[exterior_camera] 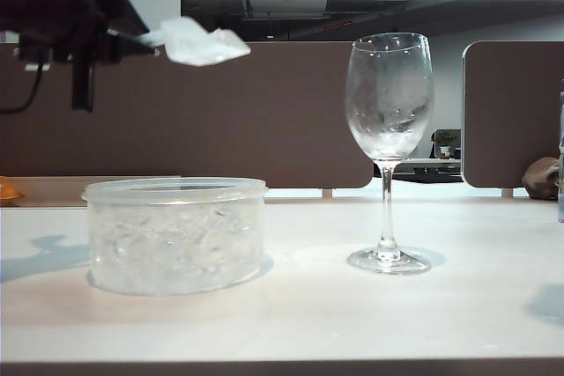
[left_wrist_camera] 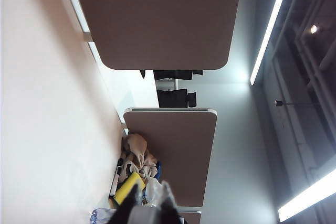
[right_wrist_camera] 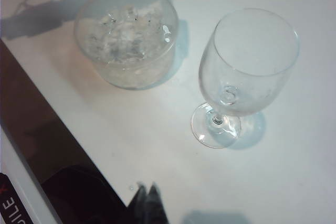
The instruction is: Pick up an ice shovel filled with ice cubes and pour the ice from the shovel into the glass.
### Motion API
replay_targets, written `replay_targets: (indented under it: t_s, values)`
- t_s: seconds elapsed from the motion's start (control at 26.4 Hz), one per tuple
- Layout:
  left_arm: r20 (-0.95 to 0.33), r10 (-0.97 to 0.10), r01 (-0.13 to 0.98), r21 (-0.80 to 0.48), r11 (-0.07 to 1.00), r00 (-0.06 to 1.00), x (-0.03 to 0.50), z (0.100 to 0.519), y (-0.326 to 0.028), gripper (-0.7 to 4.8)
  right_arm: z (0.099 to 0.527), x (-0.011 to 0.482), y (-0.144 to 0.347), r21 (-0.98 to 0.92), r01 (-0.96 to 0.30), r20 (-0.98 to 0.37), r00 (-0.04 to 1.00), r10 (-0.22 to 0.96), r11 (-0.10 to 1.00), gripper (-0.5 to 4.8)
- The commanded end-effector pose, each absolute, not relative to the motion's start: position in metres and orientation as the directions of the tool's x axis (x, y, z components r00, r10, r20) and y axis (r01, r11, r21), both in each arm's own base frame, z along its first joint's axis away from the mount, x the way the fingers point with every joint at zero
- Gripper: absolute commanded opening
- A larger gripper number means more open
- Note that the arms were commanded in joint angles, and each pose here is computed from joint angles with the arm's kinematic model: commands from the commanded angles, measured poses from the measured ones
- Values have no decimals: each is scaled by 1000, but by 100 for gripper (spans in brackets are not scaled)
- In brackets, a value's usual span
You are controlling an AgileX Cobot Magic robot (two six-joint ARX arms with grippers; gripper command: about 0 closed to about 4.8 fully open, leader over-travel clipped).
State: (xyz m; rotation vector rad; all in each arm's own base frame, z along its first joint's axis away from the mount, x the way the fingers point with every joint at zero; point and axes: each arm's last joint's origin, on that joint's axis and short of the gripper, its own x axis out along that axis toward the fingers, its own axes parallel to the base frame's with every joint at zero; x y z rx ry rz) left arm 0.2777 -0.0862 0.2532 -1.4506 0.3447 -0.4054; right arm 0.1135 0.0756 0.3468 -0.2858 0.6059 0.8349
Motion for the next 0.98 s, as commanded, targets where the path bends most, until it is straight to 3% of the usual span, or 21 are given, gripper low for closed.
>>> replay_targets:
  t_s: [0.04, 0.38, 0.98]
  values:
    - [42, -456, 101, -989, 107, 889, 283, 273, -90, -6, 349, 113, 76, -8, -764, -592, 524, 613, 645, 0]
    - [78, -427, 162, -973, 163, 901, 294, 322, -101, -6, 349, 113, 76, -8, -764, -592, 524, 613, 646, 0]
    - [47, -451, 117, -985, 128, 891, 276, 315, -154, -6, 349, 113, 76, -8, -764, -592, 524, 613, 645, 0]
